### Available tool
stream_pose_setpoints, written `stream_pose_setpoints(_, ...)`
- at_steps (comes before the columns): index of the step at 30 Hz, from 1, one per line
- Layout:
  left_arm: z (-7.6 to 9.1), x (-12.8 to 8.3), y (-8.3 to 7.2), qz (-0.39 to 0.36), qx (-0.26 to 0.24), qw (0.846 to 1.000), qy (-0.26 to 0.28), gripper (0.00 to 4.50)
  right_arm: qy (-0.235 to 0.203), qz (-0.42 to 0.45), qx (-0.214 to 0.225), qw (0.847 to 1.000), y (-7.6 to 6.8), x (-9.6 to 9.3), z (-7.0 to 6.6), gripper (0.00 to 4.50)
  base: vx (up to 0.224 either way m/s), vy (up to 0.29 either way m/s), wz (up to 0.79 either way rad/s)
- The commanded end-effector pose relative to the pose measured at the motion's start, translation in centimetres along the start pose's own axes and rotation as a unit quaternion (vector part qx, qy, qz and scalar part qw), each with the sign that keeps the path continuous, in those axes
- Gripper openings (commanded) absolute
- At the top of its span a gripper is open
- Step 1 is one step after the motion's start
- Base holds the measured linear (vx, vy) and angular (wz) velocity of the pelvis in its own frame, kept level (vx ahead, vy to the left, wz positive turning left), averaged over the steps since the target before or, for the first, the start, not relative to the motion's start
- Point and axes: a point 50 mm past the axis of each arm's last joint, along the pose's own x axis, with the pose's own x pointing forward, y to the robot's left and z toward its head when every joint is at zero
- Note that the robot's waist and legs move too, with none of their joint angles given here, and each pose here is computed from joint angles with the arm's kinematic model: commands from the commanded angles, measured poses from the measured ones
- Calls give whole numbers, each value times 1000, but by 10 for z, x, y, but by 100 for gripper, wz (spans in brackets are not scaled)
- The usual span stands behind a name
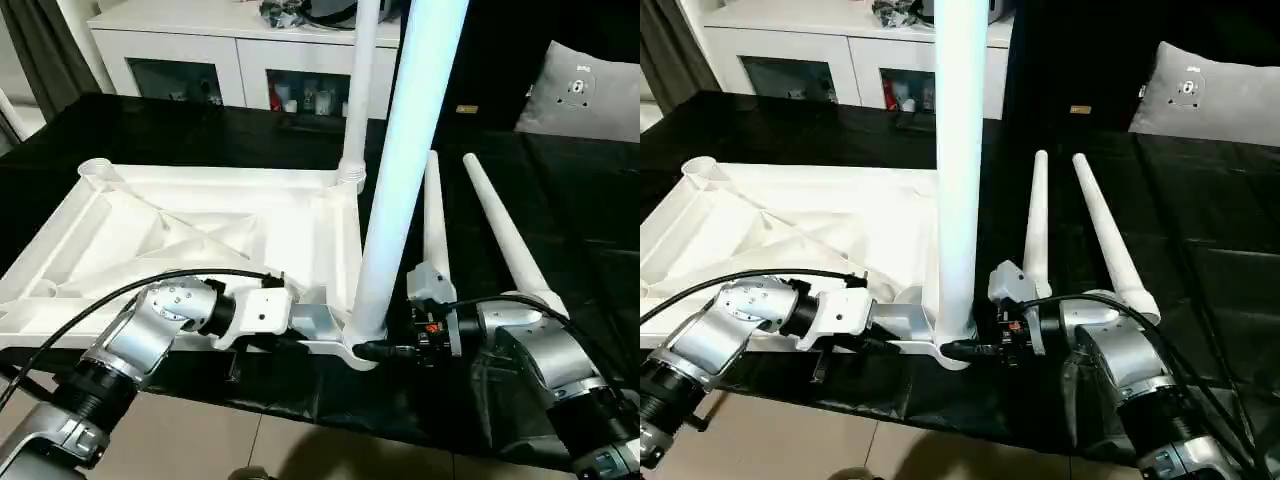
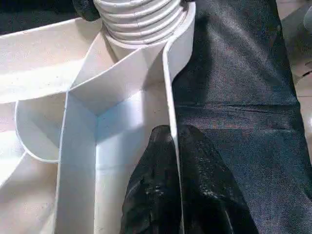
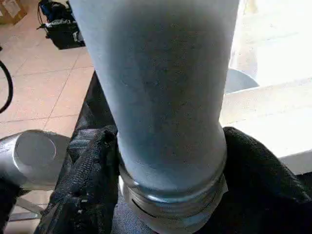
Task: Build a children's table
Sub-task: Rotate leg to tighten
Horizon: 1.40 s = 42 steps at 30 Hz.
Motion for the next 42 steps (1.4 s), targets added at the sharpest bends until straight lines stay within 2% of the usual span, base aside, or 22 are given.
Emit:
stream_pose_setpoints(1,5,1,-1,-25,21,999,7,0,-15,6,-3,1000,3,4,6,273,0,0,0)
stream_pose_setpoints(5,6,4,1,5,-6,1000,-3,0,-30,-28,-1,999,2,13,6,272,0,0,0)
stream_pose_setpoints(8,8,9,2,39,-39,998,-5,0,-26,-114,16,993,-7,28,2,272,0,0,0)
stream_pose_setpoints(10,11,13,5,64,-57,996,-7,0,-29,-154,28,987,-11,37,2,272,0,0,0)
stream_pose_setpoints(12,19,21,9,111,-87,990,-15,0,-45,-215,65,973,-19,51,5,271,0,0,0)
stream_pose_setpoints(13,19,22,9,114,-89,989,-16,0,-46,-218,66,973,-19,52,6,271,0,0,0)
stream_pose_setpoints(15,27,32,14,161,-112,980,-20,0,-59,-263,96,958,-24,65,10,270,0,0,0)
stream_pose_setpoints(19,36,44,18,202,-133,970,-24,0,-62,-288,113,949,-27,75,11,270,0,0,0)
stream_pose_setpoints(21,38,45,18,204,-132,970,-25,0,-66,-286,116,949,-27,75,11,326,0,0,0)
stream_pose_setpoints(26,38,43,19,216,-134,967,-10,0,-69,-295,113,946,-28,71,11,381,0,0,0)
stream_pose_setpoints(29,37,41,18,219,-137,966,-5,0,-71,-300,110,945,-29,69,11,389,0,0,0)
stream_pose_setpoints(32,33,37,19,221,-136,966,3,0,-76,-296,104,946,-28,64,11,425,0,0,0)
stream_pose_setpoints(35,28,31,20,223,-133,966,7,0,-79,-287,95,950,-26,58,12,442,0,0,0)
stream_pose_setpoints(36,22,23,22,218,-124,968,12,0,-82,-276,82,954,-25,46,11,442,0,0,0)
stream_pose_setpoints(40,14,15,23,205,-115,972,23,0,-77,-260,61,961,-24,31,8,442,0,0,0)
stream_pose_setpoints(42,8,9,22,185,-98,977,31,0,-62,-233,41,970,-22,18,7,442,0,0,0)
